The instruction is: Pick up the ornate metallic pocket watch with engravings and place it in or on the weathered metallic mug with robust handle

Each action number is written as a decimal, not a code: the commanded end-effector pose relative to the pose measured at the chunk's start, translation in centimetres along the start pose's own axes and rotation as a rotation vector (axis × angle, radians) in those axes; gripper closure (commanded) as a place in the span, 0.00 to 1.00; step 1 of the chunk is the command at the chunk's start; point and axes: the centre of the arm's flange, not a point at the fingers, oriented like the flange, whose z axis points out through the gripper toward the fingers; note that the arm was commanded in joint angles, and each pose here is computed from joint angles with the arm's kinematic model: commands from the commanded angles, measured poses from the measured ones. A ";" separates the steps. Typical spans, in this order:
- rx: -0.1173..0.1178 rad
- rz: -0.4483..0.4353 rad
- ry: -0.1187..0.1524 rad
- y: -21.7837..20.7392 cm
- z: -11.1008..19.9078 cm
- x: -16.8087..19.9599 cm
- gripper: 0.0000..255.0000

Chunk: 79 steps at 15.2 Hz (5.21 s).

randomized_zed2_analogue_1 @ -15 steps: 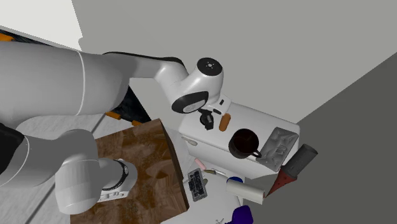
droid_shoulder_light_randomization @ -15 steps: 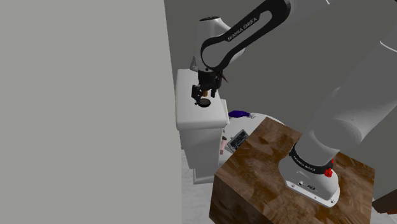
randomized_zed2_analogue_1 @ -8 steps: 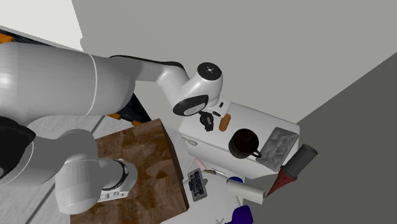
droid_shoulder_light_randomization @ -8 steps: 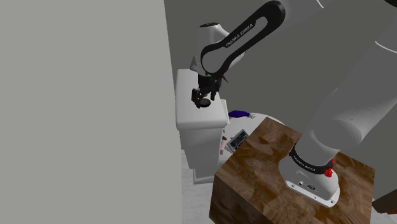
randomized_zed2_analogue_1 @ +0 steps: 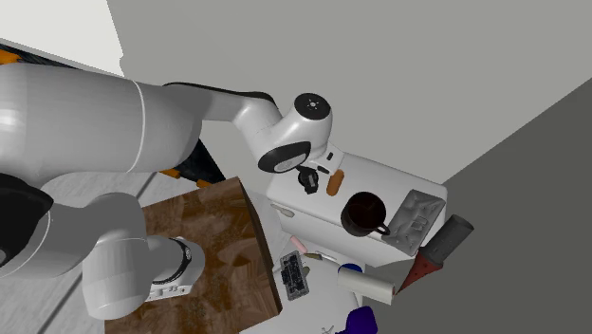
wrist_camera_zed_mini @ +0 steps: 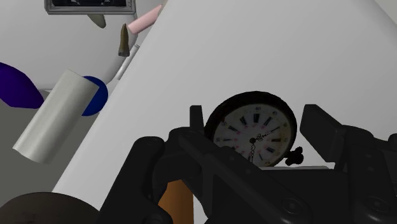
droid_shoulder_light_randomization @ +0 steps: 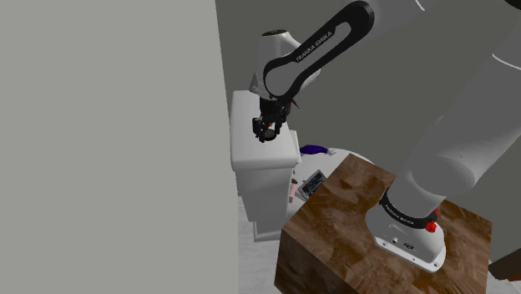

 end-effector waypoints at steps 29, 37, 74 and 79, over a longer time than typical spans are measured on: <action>0.000 0.000 0.000 -0.2 -12.7 -0.1 1.00; 0.000 0.000 0.000 -0.2 -16.9 -0.1 1.00; 0.000 0.000 0.000 17.7 -10.4 11.2 1.00; 0.000 0.000 0.000 17.7 -10.4 11.2 0.00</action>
